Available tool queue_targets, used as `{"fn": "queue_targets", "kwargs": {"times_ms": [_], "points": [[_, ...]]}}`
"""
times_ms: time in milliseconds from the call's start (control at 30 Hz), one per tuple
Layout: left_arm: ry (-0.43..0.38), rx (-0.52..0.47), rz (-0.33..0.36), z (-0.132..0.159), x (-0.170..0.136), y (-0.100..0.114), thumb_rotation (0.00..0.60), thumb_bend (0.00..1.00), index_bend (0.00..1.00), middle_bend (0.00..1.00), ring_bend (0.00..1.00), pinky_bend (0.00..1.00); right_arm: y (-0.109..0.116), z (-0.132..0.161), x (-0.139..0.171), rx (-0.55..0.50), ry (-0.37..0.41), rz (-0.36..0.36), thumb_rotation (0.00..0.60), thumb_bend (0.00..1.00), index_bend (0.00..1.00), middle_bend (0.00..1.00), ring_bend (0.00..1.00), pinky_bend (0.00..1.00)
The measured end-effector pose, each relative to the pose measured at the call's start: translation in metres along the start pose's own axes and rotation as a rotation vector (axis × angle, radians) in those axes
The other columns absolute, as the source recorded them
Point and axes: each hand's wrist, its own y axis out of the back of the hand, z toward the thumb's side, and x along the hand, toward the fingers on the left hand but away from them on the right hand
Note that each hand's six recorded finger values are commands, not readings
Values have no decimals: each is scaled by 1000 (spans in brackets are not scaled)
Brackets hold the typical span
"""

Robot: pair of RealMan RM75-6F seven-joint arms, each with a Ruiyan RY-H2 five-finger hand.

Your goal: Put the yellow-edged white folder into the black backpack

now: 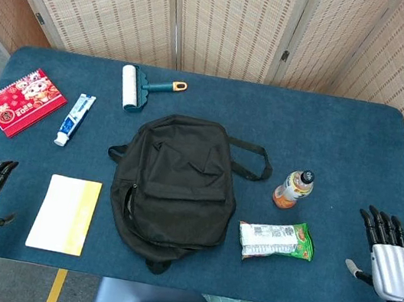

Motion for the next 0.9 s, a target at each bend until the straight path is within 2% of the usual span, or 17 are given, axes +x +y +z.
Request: {"fn": "queue_targets", "kwargs": {"times_ms": [300, 500, 900], "points": [[-10, -14, 4, 1, -1, -4, 600, 115, 108, 147, 120, 36, 8, 6, -2, 6, 23, -41, 600, 42, 0, 62, 9, 0], [-57, -27, -6, 7, -4, -10, 600, 115, 106, 148, 118, 35, 15, 7, 2, 2, 33, -73, 600, 44, 0, 63, 18, 0], [-165, -34, -139, 32, -14, -48, 600, 115, 67, 128, 102, 35, 17, 8, 11, -6, 44, -87, 600, 43, 0, 64, 18, 0]]}}
